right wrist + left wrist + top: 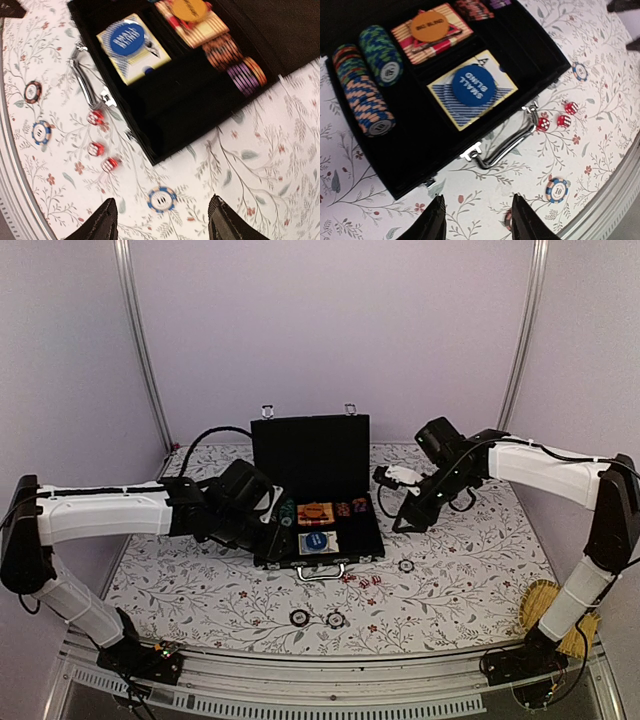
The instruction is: Pack up texas hold em set
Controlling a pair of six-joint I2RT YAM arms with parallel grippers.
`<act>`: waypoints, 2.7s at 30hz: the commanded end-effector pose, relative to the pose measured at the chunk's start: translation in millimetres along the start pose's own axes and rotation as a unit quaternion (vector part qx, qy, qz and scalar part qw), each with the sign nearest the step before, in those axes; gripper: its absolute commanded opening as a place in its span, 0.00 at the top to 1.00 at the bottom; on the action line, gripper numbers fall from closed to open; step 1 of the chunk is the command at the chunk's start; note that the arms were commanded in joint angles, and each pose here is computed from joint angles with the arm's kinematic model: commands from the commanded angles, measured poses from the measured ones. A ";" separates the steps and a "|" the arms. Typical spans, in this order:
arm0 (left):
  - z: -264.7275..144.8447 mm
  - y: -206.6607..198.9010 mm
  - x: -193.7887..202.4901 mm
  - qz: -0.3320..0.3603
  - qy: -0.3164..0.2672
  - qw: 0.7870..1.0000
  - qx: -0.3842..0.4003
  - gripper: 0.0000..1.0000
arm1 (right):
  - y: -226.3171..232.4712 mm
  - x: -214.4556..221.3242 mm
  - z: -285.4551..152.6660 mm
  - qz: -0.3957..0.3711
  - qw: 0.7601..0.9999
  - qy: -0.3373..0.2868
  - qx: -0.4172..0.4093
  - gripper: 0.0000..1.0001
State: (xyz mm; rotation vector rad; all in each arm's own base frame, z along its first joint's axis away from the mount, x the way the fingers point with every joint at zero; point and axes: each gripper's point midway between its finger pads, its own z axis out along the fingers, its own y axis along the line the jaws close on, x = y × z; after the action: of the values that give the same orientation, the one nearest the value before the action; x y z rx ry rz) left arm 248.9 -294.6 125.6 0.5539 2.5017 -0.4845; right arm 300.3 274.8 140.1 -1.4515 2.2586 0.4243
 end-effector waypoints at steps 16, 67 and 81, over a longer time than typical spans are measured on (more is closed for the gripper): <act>67.6 -128.2 73.9 0.243 0.177 0.951 0.068 0.50 | -77.1 89.4 -55.4 0.162 0.972 -0.145 0.083 0.38; 142.2 -119.1 36.7 0.212 0.182 0.960 0.000 0.71 | -76.7 99.3 -32.3 0.172 0.976 -0.122 0.054 0.38; 127.0 -150.7 31.2 0.226 0.152 0.961 0.051 0.75 | -76.7 99.3 -30.4 0.173 0.976 -0.120 0.050 0.38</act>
State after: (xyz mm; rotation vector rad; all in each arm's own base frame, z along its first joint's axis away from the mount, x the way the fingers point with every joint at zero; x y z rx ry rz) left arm 219.8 -454.8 29.1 1.2397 2.5776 -0.2786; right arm 327.2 149.7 114.9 -0.8963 2.3010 0.5333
